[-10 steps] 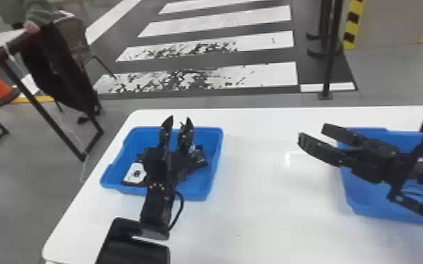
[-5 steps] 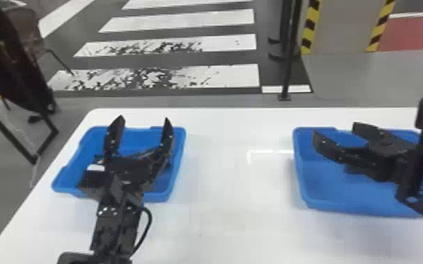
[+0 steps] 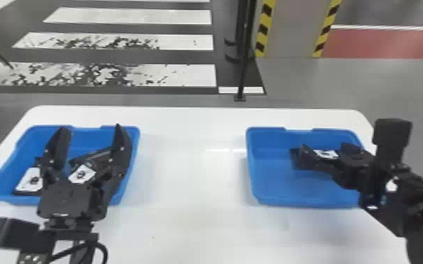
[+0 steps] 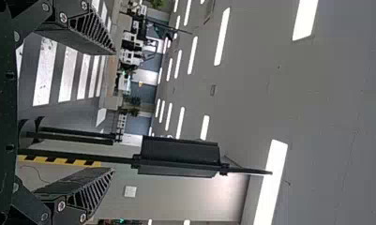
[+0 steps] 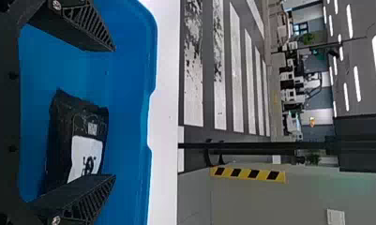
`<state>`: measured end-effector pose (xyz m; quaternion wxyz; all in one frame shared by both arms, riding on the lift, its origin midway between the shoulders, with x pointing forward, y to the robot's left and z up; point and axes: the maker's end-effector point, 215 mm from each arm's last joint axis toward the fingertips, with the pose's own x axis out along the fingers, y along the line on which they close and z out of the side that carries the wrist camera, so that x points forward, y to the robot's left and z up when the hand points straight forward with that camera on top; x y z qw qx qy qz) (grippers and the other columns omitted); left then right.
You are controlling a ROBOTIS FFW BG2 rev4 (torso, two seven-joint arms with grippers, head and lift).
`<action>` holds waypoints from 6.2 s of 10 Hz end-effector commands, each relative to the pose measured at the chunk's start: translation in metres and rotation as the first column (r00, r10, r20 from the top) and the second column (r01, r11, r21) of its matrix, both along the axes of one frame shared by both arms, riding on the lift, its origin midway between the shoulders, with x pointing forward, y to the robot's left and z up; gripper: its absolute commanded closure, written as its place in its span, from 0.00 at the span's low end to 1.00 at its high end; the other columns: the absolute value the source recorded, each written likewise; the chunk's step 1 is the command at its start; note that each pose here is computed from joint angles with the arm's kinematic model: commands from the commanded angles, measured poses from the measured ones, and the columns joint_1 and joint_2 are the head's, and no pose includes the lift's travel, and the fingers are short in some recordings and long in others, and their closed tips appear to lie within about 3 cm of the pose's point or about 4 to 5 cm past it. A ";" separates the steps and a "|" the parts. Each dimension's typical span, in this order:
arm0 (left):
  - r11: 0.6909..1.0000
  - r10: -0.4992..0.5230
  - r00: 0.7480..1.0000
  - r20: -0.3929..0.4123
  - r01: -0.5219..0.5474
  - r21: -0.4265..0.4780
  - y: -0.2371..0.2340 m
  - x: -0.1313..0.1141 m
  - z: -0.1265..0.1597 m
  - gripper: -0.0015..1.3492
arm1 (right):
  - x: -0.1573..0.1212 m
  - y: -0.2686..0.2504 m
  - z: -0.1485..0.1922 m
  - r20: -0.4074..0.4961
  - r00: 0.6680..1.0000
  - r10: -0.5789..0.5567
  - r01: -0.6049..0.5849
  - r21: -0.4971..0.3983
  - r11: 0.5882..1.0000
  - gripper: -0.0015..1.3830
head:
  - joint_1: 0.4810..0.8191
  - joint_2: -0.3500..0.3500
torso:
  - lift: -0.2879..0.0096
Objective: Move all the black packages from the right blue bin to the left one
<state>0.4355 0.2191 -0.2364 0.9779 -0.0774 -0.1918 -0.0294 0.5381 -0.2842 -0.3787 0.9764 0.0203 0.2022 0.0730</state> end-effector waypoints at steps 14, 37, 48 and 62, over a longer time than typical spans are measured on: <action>0.999 -0.052 0.995 -0.084 0.050 -0.019 -0.011 0.008 -0.030 0.15 | 0.023 -0.016 -0.082 -0.199 0.980 -0.025 0.057 0.161 0.985 0.84 | 0.63 0.34 | 0.40; 0.932 -0.347 0.921 -0.175 0.318 -0.173 -0.105 0.019 -0.027 0.20 | -0.108 0.330 0.076 0.227 0.725 0.650 -0.601 0.670 0.436 0.86 | 0.63 0.73 | 0.40; 1.000 0.021 0.974 -0.226 -0.018 0.013 0.044 0.057 -0.063 0.89 | -0.093 0.318 0.073 0.264 0.764 0.588 -0.558 0.728 0.398 0.74 | 0.63 0.89 | 0.40; 0.994 -0.019 0.946 -0.322 0.054 0.099 -0.004 -0.017 -0.044 0.06 | -0.087 0.095 0.077 0.312 0.918 0.246 -0.274 0.047 0.961 0.06 | 0.63 0.55 | 0.40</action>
